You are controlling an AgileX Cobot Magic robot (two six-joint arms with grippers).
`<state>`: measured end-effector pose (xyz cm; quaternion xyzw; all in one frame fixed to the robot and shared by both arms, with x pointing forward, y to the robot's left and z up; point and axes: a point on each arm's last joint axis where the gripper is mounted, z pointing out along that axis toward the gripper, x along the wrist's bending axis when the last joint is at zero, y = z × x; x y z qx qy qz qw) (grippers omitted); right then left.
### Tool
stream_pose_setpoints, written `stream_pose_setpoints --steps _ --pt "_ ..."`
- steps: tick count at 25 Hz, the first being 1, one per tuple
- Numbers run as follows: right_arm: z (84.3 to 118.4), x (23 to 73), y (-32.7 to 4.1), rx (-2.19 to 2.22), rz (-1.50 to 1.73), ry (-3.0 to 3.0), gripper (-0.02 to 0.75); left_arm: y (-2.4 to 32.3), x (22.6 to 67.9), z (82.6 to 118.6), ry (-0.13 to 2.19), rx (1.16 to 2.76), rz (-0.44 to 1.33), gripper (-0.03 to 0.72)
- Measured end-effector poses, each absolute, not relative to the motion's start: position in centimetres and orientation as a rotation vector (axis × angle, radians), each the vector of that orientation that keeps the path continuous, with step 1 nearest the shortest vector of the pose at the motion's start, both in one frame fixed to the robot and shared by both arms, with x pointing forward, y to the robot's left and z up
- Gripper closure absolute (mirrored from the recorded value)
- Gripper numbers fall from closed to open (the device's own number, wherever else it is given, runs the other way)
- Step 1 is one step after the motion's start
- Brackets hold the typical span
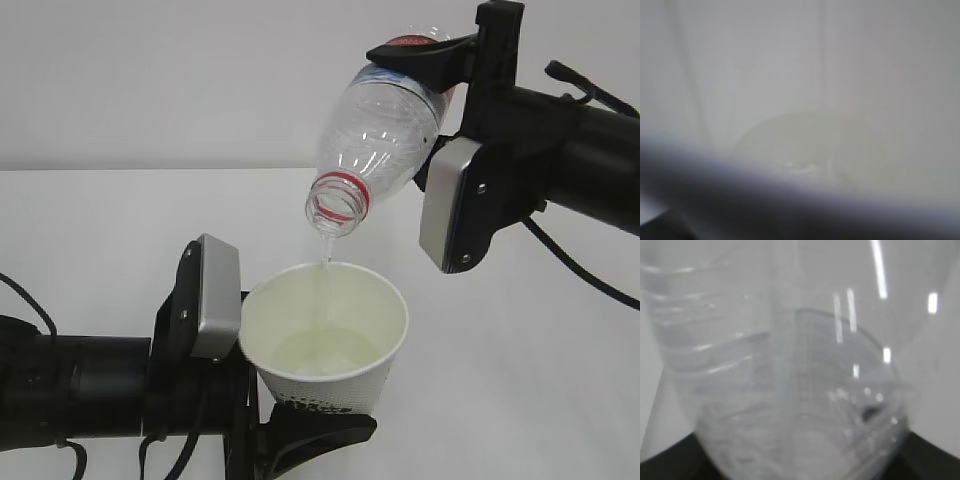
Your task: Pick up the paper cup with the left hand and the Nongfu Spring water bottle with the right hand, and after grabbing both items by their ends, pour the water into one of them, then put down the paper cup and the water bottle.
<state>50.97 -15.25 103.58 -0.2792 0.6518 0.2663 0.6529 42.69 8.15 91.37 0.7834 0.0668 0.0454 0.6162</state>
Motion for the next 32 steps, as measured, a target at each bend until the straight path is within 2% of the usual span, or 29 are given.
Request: stream_pose_setpoints --steps 32 --pt "103.86 51.02 -15.3 -0.618 0.602 1.452 0.262 8.15 42.69 91.37 0.153 1.804 0.106 0.187"
